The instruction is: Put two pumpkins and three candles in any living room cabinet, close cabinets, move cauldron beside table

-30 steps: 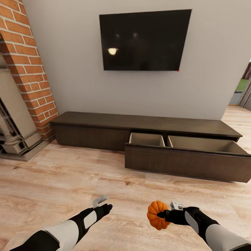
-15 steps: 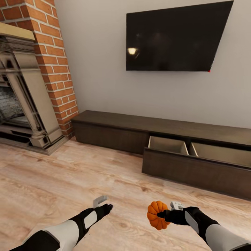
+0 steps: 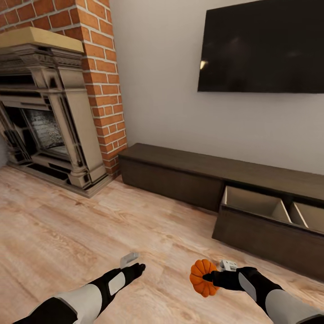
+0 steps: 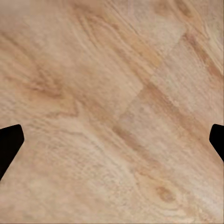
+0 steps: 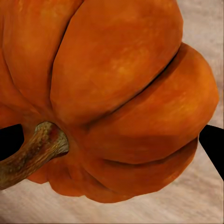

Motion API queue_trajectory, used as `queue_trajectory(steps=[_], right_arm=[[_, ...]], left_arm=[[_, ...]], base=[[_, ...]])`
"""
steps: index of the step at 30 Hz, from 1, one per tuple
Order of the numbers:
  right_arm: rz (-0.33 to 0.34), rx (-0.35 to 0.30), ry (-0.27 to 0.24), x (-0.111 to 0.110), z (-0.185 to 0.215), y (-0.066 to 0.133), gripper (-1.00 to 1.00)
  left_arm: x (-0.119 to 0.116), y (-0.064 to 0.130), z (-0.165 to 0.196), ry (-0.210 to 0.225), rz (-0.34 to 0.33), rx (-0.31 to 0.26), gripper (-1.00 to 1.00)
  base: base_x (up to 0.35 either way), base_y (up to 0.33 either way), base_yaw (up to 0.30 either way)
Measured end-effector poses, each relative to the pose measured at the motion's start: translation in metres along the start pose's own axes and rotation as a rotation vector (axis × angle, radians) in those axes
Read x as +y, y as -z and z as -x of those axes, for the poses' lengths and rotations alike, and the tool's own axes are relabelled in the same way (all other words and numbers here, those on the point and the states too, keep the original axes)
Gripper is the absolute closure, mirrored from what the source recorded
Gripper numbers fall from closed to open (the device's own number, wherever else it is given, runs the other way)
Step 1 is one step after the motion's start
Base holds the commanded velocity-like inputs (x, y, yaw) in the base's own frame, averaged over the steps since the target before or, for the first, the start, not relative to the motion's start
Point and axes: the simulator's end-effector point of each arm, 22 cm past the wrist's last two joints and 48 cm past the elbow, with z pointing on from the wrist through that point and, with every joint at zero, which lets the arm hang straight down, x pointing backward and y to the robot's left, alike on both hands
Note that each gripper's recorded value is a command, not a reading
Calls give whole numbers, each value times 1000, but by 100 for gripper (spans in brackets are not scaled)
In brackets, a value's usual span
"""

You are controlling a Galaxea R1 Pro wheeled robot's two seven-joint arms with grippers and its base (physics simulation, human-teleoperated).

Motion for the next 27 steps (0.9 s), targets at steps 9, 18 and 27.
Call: queue_trajectory(steps=[9, 18, 27], right_arm=[[0, 0, 0, 0, 0, 0, 100], [1, 1, 1, 0, 0, 0, 100], [0, 4, 4, 0, -1, 0, 100]], left_arm=[[5, 0, -6, 0, 12, 11, -100], [6, 0, -6, 0, 13, 12, -100], [6, 0, -6, 1, 14, 12, -100]], base=[[289, 171, 288], [291, 150, 86], [292, 28, 1]])
